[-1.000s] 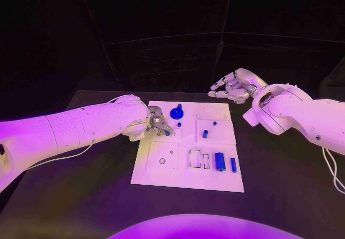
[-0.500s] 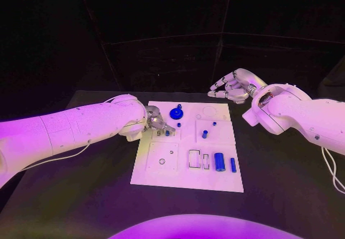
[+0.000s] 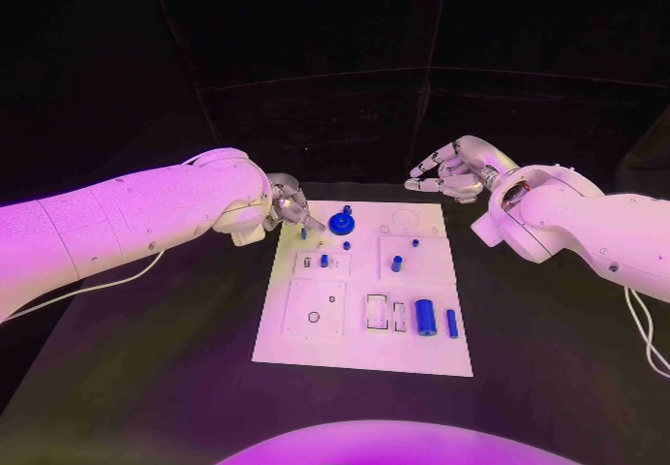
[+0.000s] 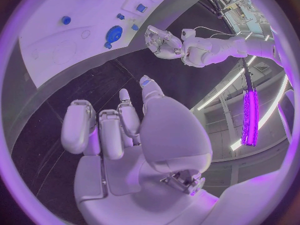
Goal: Assemble the parts on the task board
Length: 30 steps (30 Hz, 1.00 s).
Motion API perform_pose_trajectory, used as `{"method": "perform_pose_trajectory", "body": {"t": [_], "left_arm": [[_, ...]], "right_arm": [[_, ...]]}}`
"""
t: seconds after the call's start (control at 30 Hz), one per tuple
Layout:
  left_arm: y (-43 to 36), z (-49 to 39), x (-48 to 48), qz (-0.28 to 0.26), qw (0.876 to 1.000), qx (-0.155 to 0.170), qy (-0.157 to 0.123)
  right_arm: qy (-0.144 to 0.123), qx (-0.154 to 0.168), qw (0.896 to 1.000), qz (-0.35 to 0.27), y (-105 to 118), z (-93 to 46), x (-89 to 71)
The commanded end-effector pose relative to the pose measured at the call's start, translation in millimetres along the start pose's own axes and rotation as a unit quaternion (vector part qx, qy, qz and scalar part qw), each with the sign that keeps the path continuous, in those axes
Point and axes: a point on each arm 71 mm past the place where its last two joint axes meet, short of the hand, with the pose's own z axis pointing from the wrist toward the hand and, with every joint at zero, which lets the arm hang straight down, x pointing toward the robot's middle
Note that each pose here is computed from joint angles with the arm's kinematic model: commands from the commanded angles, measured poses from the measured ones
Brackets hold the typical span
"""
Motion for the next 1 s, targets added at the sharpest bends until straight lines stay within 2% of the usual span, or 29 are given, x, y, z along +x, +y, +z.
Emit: {"method": "perform_pose_trajectory", "body": {"t": [0.03,0.2,0.43,0.6,1.0], "left_arm": [[1.6,3.9,-6.4,0.013,0.999,-0.004,0.03],[5.5,13.8,-21.1,0.03,0.999,-0.026,0.022],[10.6,25.4,-28.3,0.042,0.998,-0.052,0.015],[13.8,32.6,-28.4,0.046,0.997,-0.067,0.016],[18.4,46.4,-20.6,0.046,0.995,-0.084,0.026]], "right_arm": [[0.002,-0.006,1.0,-0.002,2,0.7,0.1],[0.003,-0.008,1.0,-0.001,4,2.0,1.7],[0.004,-0.008,1.0,-0.001,4,2.8,2.3],[0.005,-0.008,1.0,-0.001,4,3.5,3.0],[0.008,-0.011,1.0,-0.001,6,4.7,5.0]]}}
